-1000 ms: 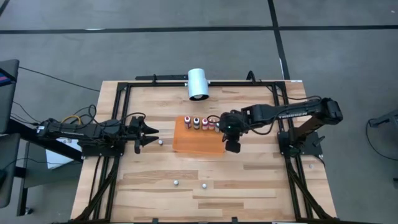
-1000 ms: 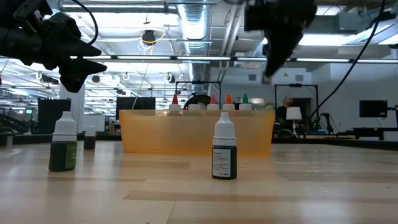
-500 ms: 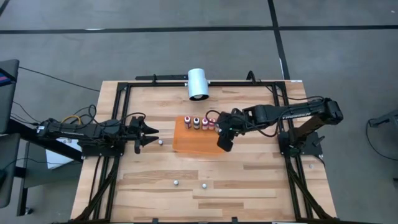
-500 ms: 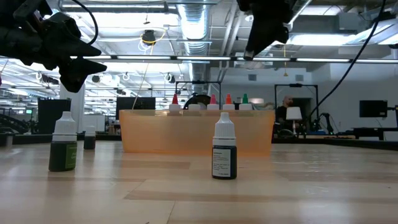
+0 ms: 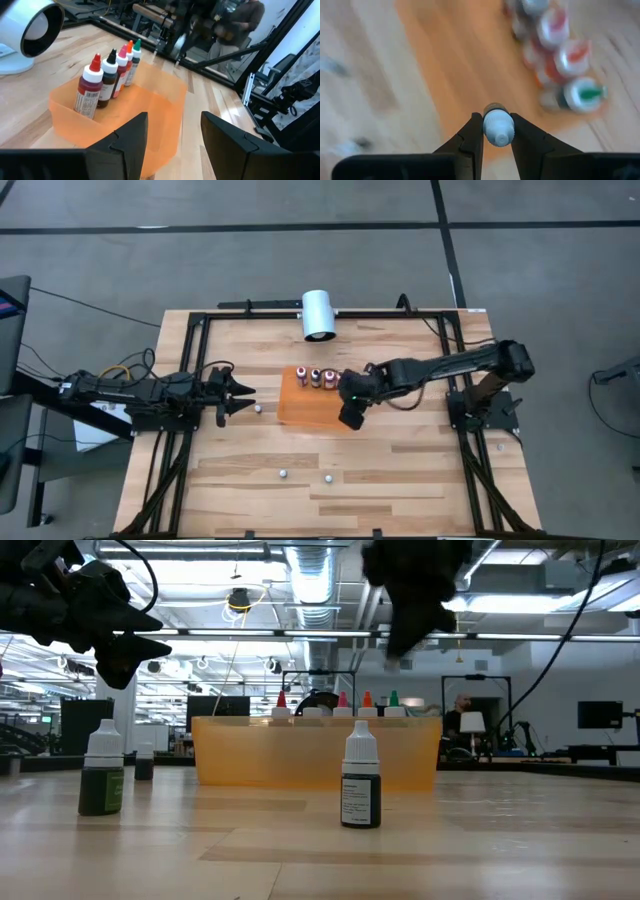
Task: Pick & Place food coloring
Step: Put the top small green food coloring bottle into the orange bin
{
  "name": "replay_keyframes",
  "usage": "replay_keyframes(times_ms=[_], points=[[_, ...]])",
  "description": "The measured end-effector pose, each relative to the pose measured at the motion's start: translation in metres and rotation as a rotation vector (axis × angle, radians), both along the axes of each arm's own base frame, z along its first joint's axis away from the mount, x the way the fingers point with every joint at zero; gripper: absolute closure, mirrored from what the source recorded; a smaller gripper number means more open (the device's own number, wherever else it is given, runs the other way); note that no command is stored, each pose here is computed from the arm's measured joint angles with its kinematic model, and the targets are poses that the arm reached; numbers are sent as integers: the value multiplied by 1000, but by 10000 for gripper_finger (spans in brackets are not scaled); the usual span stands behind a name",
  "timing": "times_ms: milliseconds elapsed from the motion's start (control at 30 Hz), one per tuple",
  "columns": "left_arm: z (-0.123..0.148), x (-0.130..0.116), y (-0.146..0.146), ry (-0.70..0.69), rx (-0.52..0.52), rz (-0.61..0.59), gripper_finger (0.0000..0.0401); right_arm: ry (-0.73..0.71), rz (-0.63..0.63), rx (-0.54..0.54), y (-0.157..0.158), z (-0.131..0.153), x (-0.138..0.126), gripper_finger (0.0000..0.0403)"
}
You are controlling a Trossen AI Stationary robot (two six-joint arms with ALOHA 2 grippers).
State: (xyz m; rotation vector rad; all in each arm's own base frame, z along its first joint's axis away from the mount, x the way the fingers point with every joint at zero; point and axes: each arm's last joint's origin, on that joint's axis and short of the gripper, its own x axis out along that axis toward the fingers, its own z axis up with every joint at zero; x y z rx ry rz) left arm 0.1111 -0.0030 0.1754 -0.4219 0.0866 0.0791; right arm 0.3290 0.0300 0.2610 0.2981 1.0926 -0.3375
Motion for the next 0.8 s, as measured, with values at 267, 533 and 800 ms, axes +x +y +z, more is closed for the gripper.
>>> replay_keyframes(times_ms=[267,533,800], points=[[-1,0,0,7,0,0,225,94,46,-57,0,-42,23,328],[-2,0,0,21,2,0,225,105,51,-62,-3,-56,32,327],[-4,0,0,39,3,-1,225,148,68,-69,-3,-70,36,327]])
